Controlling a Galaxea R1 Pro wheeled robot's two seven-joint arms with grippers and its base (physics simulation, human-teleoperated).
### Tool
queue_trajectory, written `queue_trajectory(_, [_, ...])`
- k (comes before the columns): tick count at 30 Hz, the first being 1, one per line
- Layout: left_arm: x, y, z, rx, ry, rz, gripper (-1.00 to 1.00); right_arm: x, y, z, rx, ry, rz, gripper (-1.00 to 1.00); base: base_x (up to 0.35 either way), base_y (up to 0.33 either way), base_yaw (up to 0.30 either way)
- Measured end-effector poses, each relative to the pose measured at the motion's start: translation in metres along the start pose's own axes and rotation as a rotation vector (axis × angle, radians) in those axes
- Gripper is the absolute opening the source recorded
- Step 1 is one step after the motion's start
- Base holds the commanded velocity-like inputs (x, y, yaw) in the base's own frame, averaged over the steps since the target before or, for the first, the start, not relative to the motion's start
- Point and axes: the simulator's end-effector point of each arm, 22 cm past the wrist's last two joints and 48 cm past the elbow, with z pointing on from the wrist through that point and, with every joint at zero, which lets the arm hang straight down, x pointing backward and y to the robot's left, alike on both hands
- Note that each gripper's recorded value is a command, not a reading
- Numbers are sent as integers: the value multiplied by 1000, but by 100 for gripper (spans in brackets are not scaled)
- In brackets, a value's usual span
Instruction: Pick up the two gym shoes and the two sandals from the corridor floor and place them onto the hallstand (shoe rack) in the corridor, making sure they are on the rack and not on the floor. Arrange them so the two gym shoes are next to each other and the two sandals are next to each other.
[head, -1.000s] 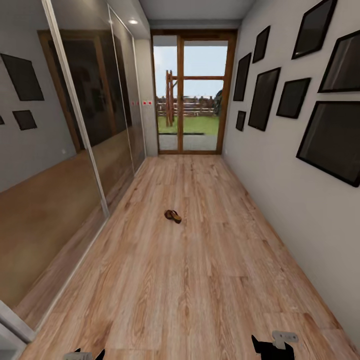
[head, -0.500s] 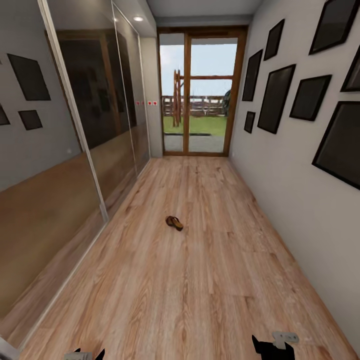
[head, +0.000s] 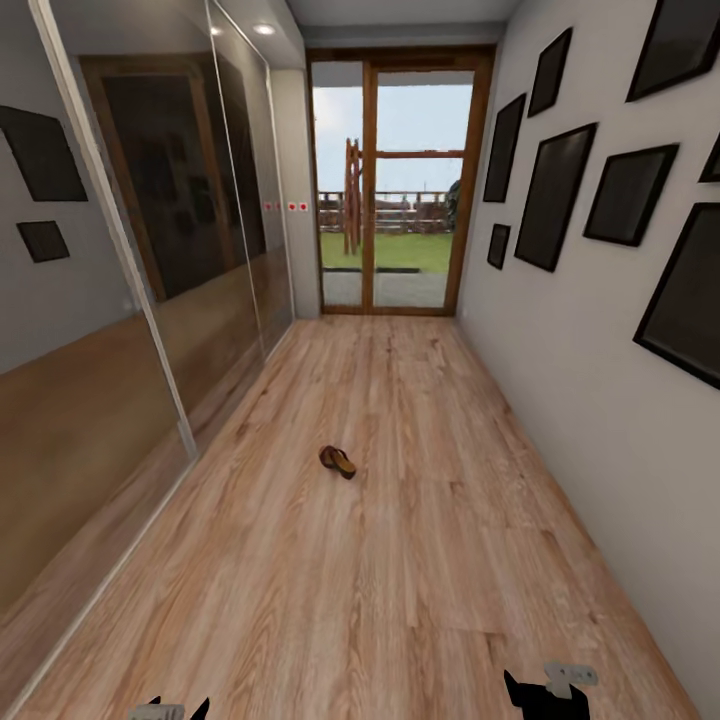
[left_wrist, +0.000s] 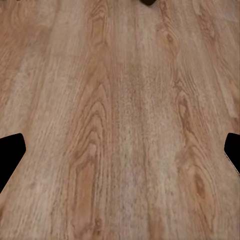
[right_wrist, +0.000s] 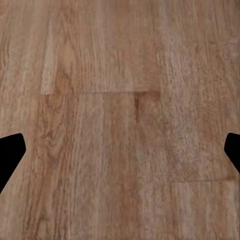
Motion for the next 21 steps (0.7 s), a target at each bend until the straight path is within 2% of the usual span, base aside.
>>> queue_trajectory(21, [-1, 2, 0, -4, -3, -4, 100, 1, 4, 0, -8, 1, 0, 100, 305, -150, 0])
